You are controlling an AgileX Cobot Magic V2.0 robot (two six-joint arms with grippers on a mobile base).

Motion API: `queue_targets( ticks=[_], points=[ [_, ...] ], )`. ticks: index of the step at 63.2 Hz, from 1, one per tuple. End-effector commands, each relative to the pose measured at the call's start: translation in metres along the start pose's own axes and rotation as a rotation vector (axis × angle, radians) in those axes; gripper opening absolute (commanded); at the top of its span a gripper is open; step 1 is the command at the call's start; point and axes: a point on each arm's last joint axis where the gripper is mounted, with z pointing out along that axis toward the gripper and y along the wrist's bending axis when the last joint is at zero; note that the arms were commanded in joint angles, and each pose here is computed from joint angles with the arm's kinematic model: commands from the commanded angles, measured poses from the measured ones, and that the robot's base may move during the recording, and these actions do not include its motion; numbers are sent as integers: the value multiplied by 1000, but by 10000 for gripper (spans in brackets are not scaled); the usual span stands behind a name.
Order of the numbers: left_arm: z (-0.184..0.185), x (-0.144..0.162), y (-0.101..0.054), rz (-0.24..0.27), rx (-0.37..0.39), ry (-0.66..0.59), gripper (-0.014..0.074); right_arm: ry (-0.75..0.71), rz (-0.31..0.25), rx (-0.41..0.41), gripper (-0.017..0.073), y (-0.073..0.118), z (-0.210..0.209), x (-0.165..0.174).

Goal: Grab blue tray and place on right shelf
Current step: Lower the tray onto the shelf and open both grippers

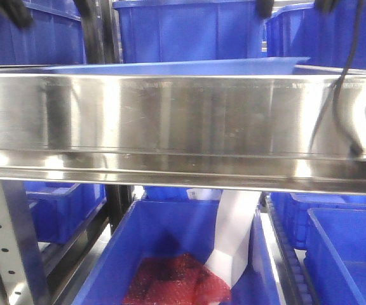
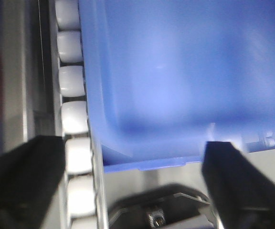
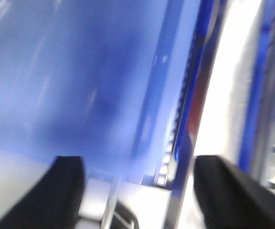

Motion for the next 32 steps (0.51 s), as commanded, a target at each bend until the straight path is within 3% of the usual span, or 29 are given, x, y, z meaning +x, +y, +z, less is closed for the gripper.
queue_targets(
  ticks=[1, 15, 19, 32],
  points=[
    [-67, 6, -20, 76, 45, -178, 308, -165, -23, -23, 377, -7, -53, 0],
    [-119, 56, -34, 126, 92, -346, 6, -282, -77, -76, 27, -14, -96, 37],
    [-127, 77, -34, 131, 104, -378, -53, -305, -83, -89, 25, -18, -103, 52],
    [-146, 150, -22, 122, 120, -529, -48, -438, -96, -134, 25, -42, -124, 119]
  ],
)
